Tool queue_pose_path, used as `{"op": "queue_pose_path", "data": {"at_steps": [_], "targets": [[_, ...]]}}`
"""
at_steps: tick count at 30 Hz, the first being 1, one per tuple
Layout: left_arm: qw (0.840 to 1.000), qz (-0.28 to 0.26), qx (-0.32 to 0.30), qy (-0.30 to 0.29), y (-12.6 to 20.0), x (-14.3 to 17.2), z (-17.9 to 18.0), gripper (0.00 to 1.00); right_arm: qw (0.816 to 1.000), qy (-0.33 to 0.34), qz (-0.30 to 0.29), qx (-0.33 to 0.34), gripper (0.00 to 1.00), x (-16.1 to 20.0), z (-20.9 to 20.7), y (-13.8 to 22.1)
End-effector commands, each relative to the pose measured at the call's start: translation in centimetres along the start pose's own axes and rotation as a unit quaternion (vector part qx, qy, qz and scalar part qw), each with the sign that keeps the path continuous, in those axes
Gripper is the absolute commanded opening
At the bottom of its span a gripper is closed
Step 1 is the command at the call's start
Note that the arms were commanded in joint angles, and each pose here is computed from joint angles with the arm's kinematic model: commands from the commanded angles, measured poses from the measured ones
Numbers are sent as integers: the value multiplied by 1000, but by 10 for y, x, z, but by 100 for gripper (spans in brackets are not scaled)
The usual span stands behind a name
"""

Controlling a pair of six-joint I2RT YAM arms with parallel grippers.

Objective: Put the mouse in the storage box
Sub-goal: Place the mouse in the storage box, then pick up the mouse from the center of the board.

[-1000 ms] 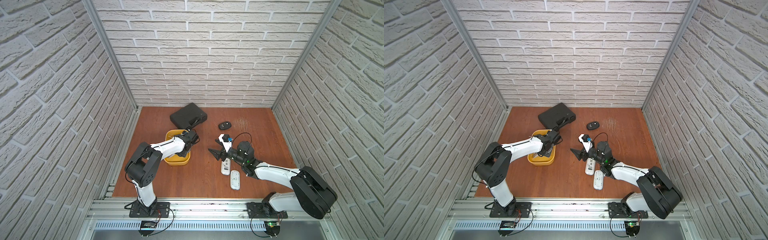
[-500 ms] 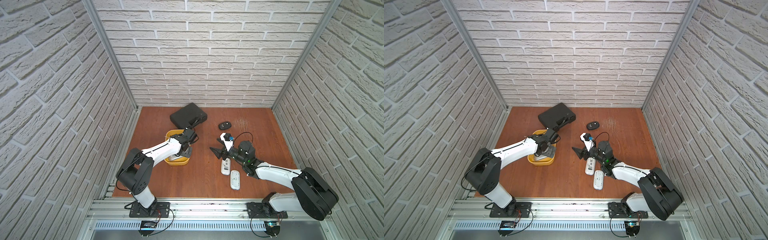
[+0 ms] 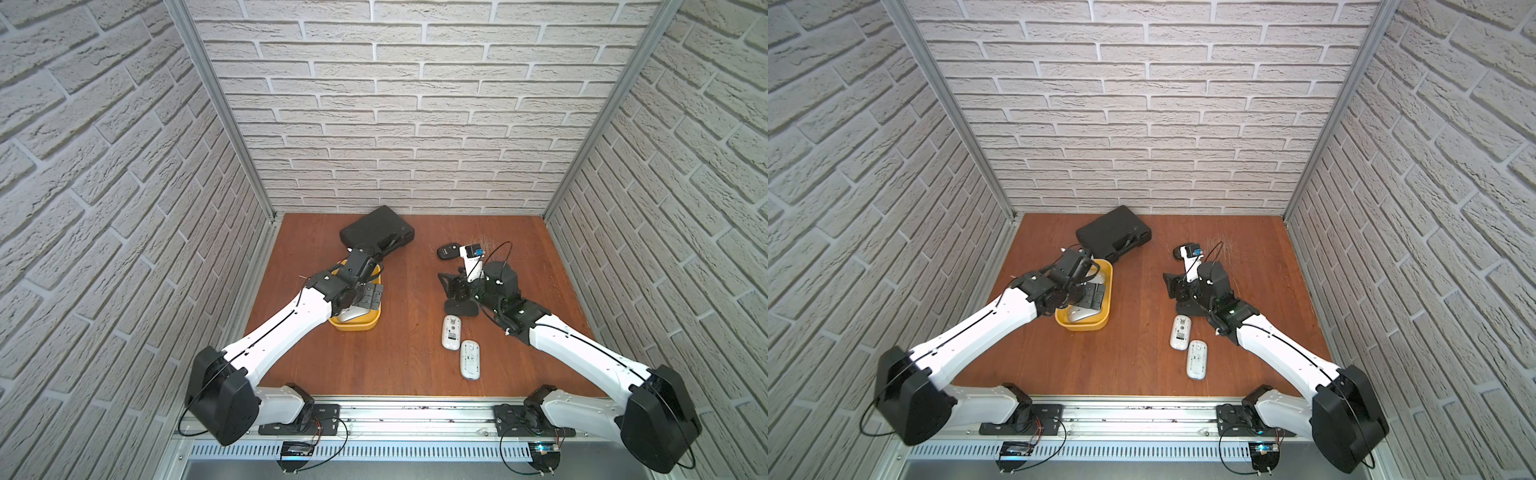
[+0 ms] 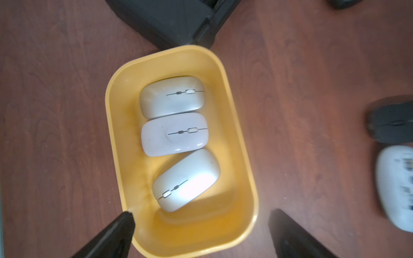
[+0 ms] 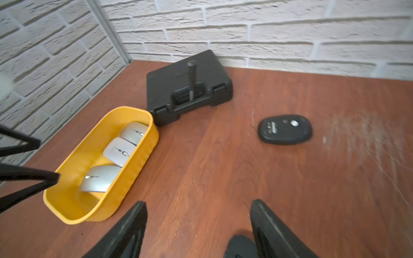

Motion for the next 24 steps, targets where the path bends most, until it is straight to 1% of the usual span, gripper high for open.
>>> {"op": "queue_pose_path", "data": {"at_steps": [1,2,3,5,9,12,15,18,20,24], "targets": [[995,-45,86,33,25,5,3,98,977,-55,134,156,76,39,-33,24],[993,-56,96,40,31,7,6,98,969,-65,159,178,76,47,-38,30],[992,-63,100,43,35,10,8,98,961,-76,182,194,80,57,-42,36],[992,-67,100,47,41,15,10,98,945,-99,211,230,83,73,-52,46],[991,-70,99,51,46,21,12,98,927,-150,274,208,84,105,-56,53],[991,-75,103,51,47,23,11,98,914,-164,311,203,85,123,-56,50],[991,-76,102,52,47,23,12,98,904,-177,341,187,86,139,-54,46],[991,-76,99,53,47,25,12,98,901,-186,348,182,86,149,-54,45],[991,-77,99,55,47,27,12,98,900,-180,349,188,86,152,-53,45],[991,-74,100,55,44,26,12,98,894,-170,361,204,84,161,-50,39]]}}
Point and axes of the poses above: each gripper's point midway between its finger pads, its own y axis back along the fingers, its own z axis along the line the jaws close on, x = y × z, the point moved 10 cm from there along y, back along the fingers, and after that the axes turned 12 degrees about -y, right-handed, at the moved point
